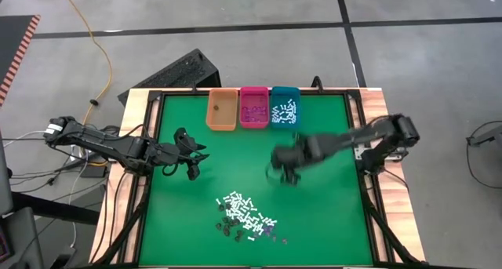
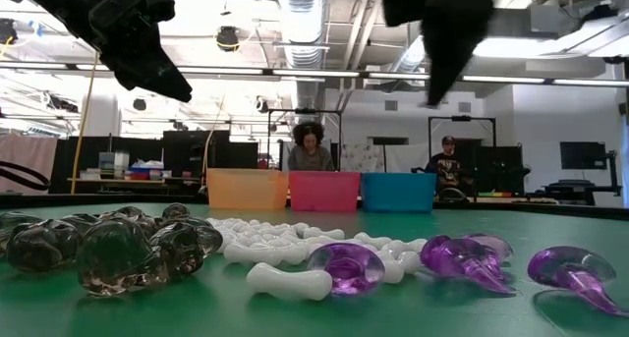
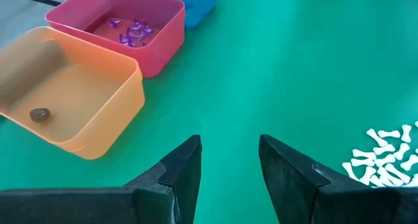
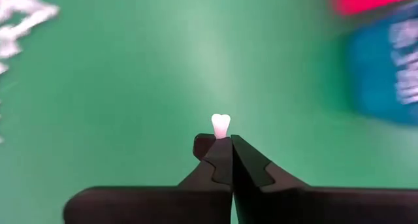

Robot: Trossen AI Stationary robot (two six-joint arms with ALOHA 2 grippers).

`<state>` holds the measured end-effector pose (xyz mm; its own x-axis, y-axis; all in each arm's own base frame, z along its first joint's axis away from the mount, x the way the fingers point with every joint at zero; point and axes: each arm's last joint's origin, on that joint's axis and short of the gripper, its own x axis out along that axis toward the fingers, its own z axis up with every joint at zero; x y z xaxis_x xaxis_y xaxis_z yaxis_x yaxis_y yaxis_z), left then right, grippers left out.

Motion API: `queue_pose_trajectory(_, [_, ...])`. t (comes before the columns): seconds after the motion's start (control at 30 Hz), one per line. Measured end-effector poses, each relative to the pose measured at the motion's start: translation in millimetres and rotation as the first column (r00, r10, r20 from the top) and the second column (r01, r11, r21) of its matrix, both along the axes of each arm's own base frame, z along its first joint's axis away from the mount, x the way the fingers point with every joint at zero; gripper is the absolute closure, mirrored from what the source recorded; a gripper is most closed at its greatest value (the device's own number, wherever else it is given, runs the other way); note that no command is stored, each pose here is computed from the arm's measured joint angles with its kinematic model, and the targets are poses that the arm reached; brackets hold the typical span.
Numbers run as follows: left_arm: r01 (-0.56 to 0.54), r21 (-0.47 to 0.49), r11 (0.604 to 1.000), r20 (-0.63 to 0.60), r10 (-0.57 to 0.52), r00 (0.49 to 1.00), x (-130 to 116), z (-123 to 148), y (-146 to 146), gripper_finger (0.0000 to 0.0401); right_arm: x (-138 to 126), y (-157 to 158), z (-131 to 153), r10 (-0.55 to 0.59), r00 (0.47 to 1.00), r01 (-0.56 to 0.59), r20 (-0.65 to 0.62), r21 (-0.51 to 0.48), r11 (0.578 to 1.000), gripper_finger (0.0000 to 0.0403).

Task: Sort Halloween decoration
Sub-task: Put the white bone toy into the blue bin

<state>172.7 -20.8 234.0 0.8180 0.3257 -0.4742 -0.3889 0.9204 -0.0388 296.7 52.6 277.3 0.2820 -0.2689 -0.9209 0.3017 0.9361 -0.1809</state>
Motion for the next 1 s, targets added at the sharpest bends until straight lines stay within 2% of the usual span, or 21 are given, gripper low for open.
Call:
queue_pose_trajectory(0.13, [0.000,0.000,1.000,0.000,0.000,1.000,0.0,0.0,0.0,0.0257,-2.9,-75.4,17.6,-0.063,0.997,0.065,0.044,-0.049,0.997,0.0376])
queue_pose_trajectory(0.27, [0.000,0.000,1.000,0.000,0.000,1.000,0.0,0.0,0.0,0.0257,-15.1,-150.5,24.6,-0.235,0.967,0.243,0.104,-0.077,0.967,0.0376])
queue_pose_trajectory(0.37, [-0.001,0.000,1.000,0.000,0.001,1.000,0.0,0.0,0.0,0.0257,-23.7,-198.3,18.7,-0.375,0.917,0.387,0.134,-0.074,0.919,0.0373])
queue_pose_trajectory(0.47, [0.005,-0.003,1.000,-0.001,-0.005,1.000,0.0,-0.1,-0.1,0.0257,-24.4,-226.3,5.0,-0.386,0.915,0.393,0.115,-0.043,0.919,0.0356])
queue_pose_trajectory(0.57, [0.017,-0.011,1.000,-0.003,-0.017,1.000,0.1,-0.2,-0.5,0.0257,-17.6,-240.6,-11.1,-0.377,0.920,0.379,0.105,0.005,0.925,0.0330])
queue_pose_trajectory(0.77, [0.017,-0.011,1.000,-0.003,-0.017,1.000,0.1,-0.2,-0.5,0.0257,-7.3,-244.5,-33.3,-0.337,0.941,0.336,0.033,0.012,0.942,0.0263])
queue_pose_trajectory(0.9, [0.021,-0.019,1.000,-0.005,-0.022,1.000,0.0,-0.5,-0.7,0.0257,-1.4,-227.0,-23.5,-0.289,0.955,0.290,0.062,0.004,0.957,0.0230])
queue_pose_trajectory(1.0, [0.040,-0.030,0.999,-0.011,-0.040,0.999,-0.1,-1.0,-1.3,0.0257,6.0,-192.8,-5.3,-0.206,0.971,0.207,0.120,0.000,0.978,0.0224])
